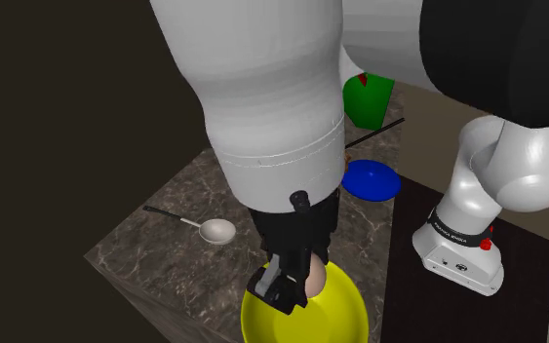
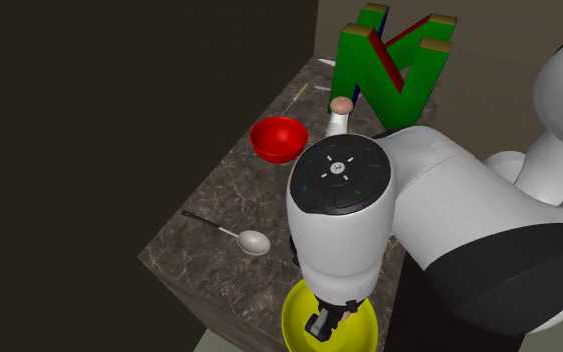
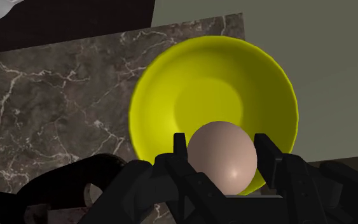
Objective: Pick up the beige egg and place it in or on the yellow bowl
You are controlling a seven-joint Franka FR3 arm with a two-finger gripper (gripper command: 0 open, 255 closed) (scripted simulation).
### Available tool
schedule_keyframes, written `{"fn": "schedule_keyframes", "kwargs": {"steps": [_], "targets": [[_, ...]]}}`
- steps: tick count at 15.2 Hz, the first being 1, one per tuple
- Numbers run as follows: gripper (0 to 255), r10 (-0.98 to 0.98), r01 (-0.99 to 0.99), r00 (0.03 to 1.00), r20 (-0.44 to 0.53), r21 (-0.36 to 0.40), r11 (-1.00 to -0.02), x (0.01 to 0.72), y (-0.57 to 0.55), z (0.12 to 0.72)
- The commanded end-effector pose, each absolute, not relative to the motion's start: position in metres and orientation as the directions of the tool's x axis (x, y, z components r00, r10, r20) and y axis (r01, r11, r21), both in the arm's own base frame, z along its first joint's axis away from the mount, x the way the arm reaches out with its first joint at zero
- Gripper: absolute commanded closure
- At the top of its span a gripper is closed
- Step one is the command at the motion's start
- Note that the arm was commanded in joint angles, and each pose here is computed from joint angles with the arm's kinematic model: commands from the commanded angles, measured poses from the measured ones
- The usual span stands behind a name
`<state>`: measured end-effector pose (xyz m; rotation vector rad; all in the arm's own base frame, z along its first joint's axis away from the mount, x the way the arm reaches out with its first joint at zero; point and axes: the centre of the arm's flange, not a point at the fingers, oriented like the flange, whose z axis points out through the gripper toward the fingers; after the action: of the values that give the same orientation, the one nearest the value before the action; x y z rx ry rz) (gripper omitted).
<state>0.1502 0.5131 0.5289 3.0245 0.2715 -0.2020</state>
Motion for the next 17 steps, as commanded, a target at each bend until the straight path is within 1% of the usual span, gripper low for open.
{"fn": "schedule_keyframes", "kwargs": {"steps": [1, 11, 17], "targets": [[255, 0.17, 0.183, 0.975, -0.14, 0.086, -0.979, 0.149, 0.514, 0.519], [255, 0.17, 0.183, 0.975, -0.14, 0.086, -0.979, 0.149, 0.514, 0.464], [255, 0.17, 0.183, 0.975, -0.14, 0.086, -0.979, 0.149, 0.514, 0.464]]}}
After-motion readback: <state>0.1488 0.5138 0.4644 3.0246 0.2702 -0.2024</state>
